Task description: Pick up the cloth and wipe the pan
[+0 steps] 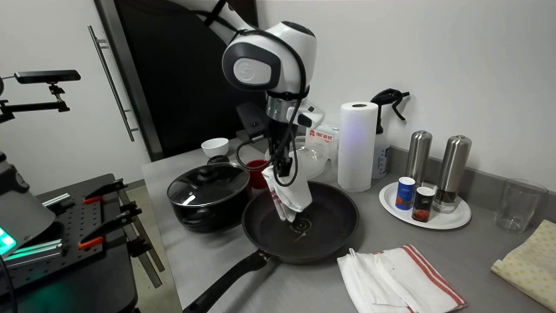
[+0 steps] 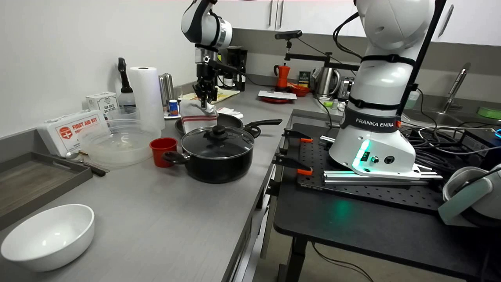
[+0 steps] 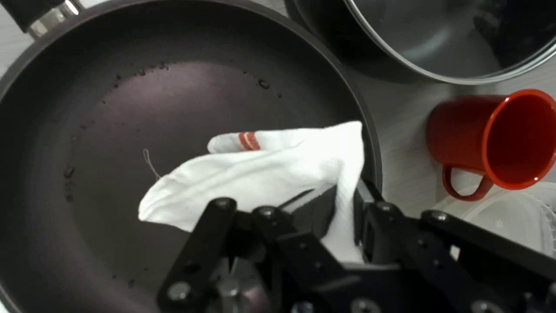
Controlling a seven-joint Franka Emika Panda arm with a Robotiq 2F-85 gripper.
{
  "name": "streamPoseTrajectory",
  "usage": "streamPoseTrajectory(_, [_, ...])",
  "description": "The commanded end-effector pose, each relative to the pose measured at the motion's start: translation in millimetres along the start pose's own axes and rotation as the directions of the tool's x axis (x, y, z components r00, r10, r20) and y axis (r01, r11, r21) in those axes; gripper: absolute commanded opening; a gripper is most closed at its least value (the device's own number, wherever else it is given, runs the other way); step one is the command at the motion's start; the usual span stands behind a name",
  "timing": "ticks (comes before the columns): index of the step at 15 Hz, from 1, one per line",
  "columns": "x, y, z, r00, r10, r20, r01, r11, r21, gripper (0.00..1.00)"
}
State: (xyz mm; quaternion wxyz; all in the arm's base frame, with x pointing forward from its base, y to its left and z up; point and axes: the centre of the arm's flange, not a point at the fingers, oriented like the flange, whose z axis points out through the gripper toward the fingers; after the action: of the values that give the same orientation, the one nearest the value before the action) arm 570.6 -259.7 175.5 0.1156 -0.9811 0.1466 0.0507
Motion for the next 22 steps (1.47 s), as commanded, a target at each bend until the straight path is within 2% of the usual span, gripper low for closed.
streamPoseTrajectory(1, [-9,7,20,0.999,0.005,0.049,-0.006,1.0,0.027,0.02])
streamPoseTrajectory(7, [-2,13,55,0.994,0.02,0.11,-0.021,1.0,0.014,0.02])
streamPoseTrajectory(10, [2,16,63,0.994,0.021,0.112,-0.022,1.0,0.008,0.02])
streamPoseTrajectory(22, [55,24,94,0.995,0.0,0.102,0.0,1.0,-0.003,0.02])
